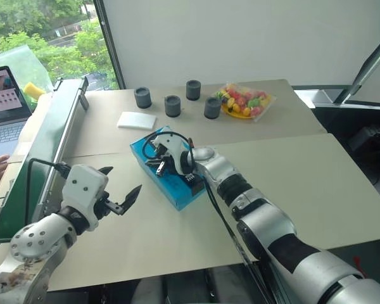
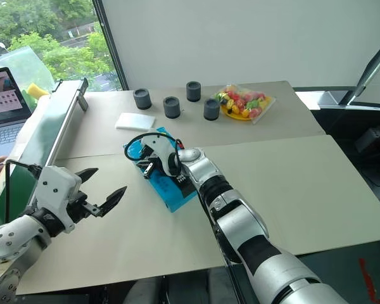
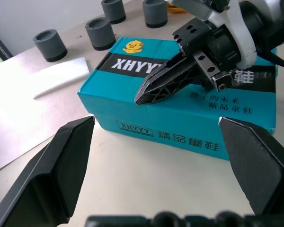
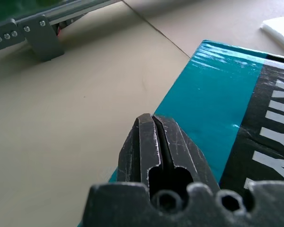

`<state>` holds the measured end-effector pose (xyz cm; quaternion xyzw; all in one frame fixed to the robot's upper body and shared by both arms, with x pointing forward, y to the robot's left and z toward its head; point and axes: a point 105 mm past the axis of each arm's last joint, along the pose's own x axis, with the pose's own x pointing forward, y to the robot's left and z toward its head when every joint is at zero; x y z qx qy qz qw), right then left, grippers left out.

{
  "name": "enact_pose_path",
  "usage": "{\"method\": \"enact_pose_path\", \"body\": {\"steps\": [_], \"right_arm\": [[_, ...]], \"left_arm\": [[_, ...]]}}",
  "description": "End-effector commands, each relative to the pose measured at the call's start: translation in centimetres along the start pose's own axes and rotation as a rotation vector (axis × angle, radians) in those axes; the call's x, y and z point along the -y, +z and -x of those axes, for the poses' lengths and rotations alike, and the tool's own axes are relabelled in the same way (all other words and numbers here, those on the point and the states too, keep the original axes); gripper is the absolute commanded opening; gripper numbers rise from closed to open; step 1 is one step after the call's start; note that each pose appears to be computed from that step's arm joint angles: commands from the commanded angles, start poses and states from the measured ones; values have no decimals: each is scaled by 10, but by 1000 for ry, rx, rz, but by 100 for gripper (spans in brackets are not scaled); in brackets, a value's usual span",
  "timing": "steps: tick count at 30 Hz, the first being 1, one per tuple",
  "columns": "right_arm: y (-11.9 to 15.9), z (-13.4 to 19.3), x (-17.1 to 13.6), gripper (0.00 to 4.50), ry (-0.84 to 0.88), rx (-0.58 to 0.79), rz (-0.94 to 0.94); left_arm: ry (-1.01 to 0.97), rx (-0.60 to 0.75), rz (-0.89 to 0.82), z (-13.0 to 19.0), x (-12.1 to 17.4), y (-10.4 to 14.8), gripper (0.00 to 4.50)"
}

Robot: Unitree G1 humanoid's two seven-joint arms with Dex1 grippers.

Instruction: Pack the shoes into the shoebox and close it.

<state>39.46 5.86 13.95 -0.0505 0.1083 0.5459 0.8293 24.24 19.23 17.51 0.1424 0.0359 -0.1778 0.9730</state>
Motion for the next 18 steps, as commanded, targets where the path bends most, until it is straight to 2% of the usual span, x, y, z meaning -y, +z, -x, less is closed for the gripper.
{"method": "enact_pose_path", "body": {"steps": [1,4,6,11,18], "right_arm": [[67,33,19,13,-43,234,-39],[91,79,40,13,-104,362,-136],[95,106,52,13,-168,395,-156],[57,154,87,13,-508,256,-73],[11,177,102,13,-724,138,-49]], "left_arm": [[131,38,9,3,-18,6,450],[232,51,64,2,-30,1,450],[301,44,81,3,-38,-5,450],[497,63,211,3,-58,-24,450],[589,64,251,0,-67,-40,450]]}}
